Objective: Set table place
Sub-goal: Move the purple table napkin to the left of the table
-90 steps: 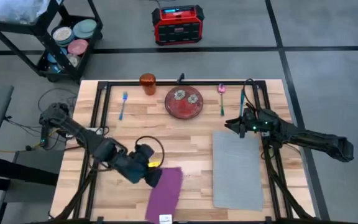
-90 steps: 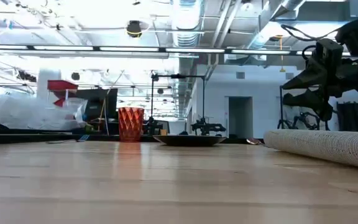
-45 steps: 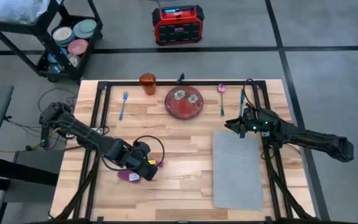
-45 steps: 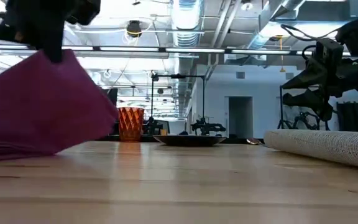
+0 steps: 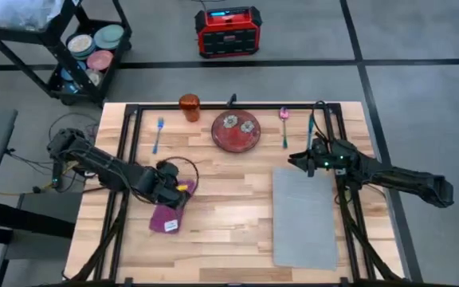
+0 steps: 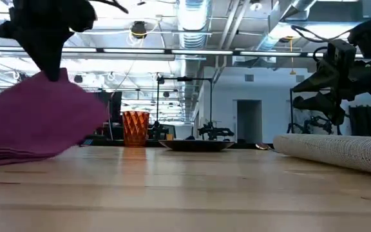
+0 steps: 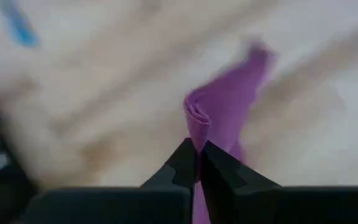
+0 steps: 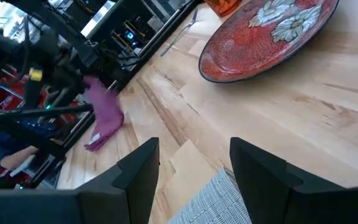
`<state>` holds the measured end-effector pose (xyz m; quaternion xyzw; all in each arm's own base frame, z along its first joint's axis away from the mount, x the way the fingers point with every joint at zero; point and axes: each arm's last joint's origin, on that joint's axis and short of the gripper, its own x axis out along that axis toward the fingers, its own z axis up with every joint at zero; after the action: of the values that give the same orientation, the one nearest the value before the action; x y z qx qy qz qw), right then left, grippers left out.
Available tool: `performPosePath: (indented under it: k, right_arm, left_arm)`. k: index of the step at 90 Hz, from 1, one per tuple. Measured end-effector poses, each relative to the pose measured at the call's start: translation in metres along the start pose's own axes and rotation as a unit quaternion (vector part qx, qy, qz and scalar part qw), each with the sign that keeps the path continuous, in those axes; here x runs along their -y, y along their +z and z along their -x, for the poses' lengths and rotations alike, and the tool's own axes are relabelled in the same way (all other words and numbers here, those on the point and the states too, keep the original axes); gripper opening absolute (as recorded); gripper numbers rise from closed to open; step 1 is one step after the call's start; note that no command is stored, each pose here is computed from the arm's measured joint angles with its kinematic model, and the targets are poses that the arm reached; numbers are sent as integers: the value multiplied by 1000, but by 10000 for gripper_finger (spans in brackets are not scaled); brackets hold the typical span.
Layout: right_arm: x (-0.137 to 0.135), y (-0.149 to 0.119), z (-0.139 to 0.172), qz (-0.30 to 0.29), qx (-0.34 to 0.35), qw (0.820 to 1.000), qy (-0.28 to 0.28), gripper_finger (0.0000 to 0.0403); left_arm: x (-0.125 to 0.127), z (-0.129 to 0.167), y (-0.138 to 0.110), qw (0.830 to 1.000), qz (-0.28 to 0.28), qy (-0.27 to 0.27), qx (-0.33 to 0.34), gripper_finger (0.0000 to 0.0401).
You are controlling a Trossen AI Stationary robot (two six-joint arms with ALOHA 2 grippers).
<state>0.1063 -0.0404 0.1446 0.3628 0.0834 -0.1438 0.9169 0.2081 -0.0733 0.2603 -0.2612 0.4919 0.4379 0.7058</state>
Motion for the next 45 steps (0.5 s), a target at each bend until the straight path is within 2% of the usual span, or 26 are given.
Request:
performPosePath:
  k: [23, 45]
  right_arm:
    - [-1, 0, 0, -2, -9, 1000, 14, 185]
    - [-4, -2, 0, -27, -45, 997, 59, 185]
  left_arm:
    - [-24, -29, 2, 999, 38, -14, -12, 0]
    - [-46, -58, -16, 996, 71, 31, -40, 0]
